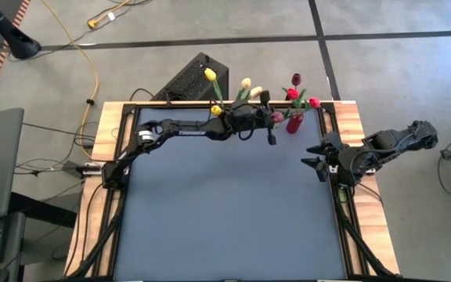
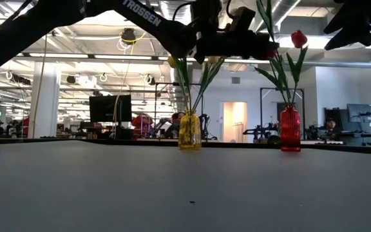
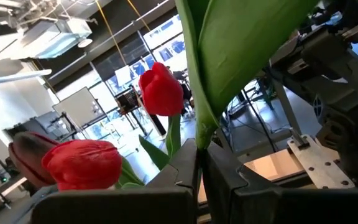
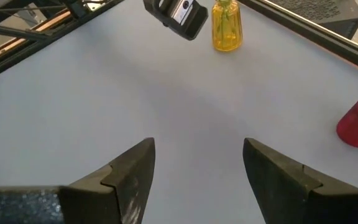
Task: Sort flowers into vase by color
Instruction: Put the dark red flower into the red vase
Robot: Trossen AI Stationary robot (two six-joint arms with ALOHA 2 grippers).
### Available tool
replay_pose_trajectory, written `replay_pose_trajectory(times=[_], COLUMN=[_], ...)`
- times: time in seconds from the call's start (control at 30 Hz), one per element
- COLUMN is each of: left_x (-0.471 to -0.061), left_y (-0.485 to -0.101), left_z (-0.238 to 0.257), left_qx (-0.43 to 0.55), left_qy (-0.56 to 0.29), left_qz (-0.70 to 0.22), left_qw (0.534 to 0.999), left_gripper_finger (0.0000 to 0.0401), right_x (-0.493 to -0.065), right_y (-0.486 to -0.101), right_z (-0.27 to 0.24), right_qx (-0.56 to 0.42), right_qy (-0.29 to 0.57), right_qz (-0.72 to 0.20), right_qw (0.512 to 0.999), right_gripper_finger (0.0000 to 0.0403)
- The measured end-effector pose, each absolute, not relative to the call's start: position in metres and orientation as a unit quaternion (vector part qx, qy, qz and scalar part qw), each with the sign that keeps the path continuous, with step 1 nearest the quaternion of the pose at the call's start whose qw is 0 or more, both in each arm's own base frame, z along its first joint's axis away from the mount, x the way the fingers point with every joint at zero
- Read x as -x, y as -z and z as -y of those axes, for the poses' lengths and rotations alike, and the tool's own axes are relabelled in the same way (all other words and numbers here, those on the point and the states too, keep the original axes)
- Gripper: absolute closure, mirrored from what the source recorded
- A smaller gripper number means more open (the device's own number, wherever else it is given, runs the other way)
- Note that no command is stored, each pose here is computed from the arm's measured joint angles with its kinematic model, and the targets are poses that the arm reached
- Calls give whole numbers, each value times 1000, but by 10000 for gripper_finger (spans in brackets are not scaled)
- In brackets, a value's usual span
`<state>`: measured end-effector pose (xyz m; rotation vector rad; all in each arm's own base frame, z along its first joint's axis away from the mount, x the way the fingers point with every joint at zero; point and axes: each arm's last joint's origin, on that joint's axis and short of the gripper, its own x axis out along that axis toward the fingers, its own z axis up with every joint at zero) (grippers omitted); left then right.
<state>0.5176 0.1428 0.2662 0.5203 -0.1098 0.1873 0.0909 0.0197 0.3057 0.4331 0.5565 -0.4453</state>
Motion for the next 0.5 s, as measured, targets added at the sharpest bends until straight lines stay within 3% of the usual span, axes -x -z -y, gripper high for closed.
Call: replay_pose_trajectory(times=[0.4,0.5], left_x=[-520,-526], left_y=[-270,-263], left_z=[-161,-163], left_qx=[-225,-218], left_qy=[-109,-107], left_qz=[63,24], left_qw=[966,970], left_gripper_finger=[401,401], right_x=[-91,-91], right_y=[-306,-306], right_z=[-20,-20], right_qx=[-199,-200], right_qy=[214,214], right_qz=[-272,-271], right_qw=[917,917], right_gripper_finger=[133,133])
